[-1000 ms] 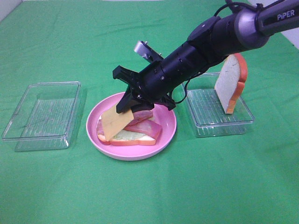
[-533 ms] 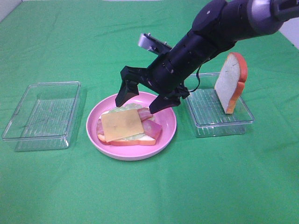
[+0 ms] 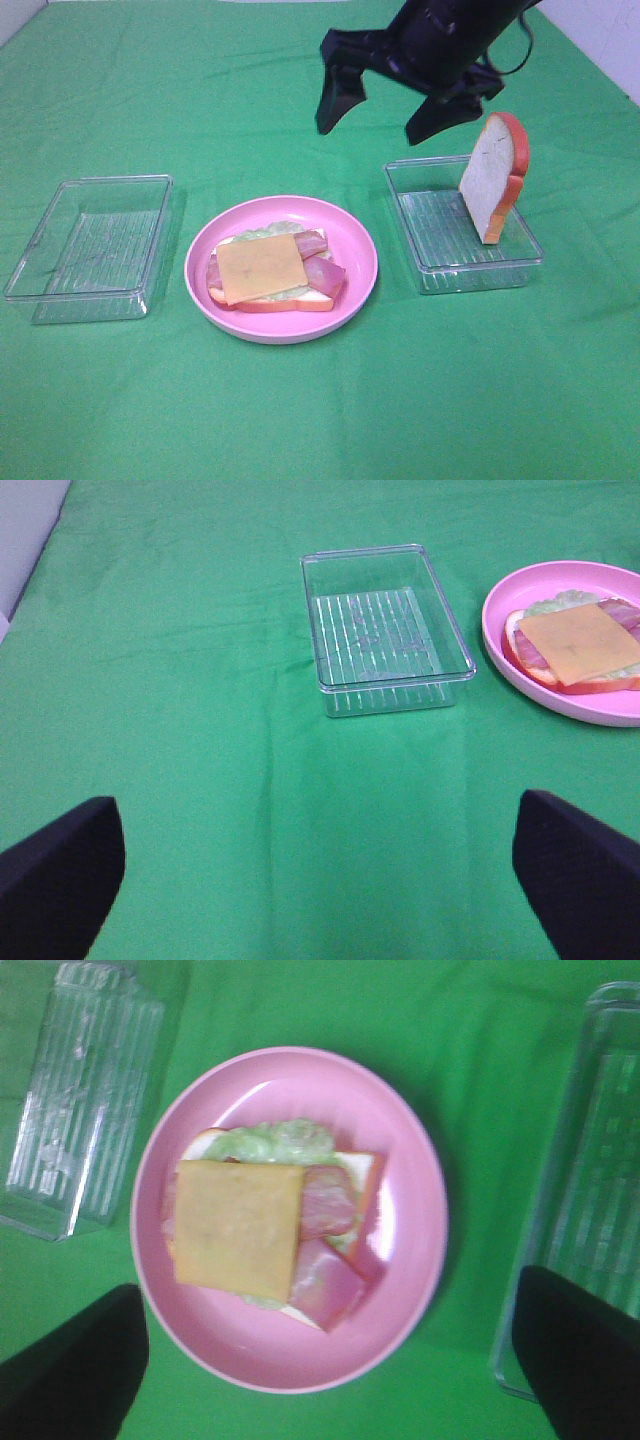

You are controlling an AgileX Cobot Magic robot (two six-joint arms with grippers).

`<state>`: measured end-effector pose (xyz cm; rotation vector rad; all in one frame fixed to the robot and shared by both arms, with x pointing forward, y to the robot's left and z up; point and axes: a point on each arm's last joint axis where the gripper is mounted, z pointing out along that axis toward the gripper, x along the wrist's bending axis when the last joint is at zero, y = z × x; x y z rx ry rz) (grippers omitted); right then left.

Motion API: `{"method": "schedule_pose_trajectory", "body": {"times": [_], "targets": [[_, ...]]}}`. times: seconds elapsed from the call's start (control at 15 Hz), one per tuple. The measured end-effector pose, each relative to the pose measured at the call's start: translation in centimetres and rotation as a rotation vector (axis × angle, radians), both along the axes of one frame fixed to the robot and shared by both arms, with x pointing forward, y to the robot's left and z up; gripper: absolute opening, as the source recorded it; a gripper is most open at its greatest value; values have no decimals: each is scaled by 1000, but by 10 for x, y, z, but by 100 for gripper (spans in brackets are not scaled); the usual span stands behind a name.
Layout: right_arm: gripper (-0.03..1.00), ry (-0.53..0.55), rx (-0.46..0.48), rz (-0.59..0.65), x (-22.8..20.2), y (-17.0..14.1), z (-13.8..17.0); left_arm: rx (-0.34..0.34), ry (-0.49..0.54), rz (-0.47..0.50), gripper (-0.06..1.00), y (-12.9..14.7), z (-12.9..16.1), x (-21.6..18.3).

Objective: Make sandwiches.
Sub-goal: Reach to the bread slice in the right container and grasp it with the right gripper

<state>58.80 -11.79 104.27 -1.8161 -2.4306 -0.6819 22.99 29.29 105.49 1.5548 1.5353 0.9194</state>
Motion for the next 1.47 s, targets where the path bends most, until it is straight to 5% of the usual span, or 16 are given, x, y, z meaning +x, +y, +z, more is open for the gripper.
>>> {"method": "schedule_pose_trajectory", "body": {"times": [0.27, 0.53, 1.27, 1.47], "targets": [[94, -39, -105, -152, 30, -68, 43, 0, 0, 0, 99, 0, 0, 0], [94, 23, -153, -248, 58, -110, 25, 0, 0, 0, 99, 0, 0, 0], [94, 216, -272, -224, 103, -111, -72, 0, 0, 0, 99, 0, 0, 0], [82, 231, -276, -221, 103, -111, -75, -1, 0, -1, 99, 0, 0, 0]]}}
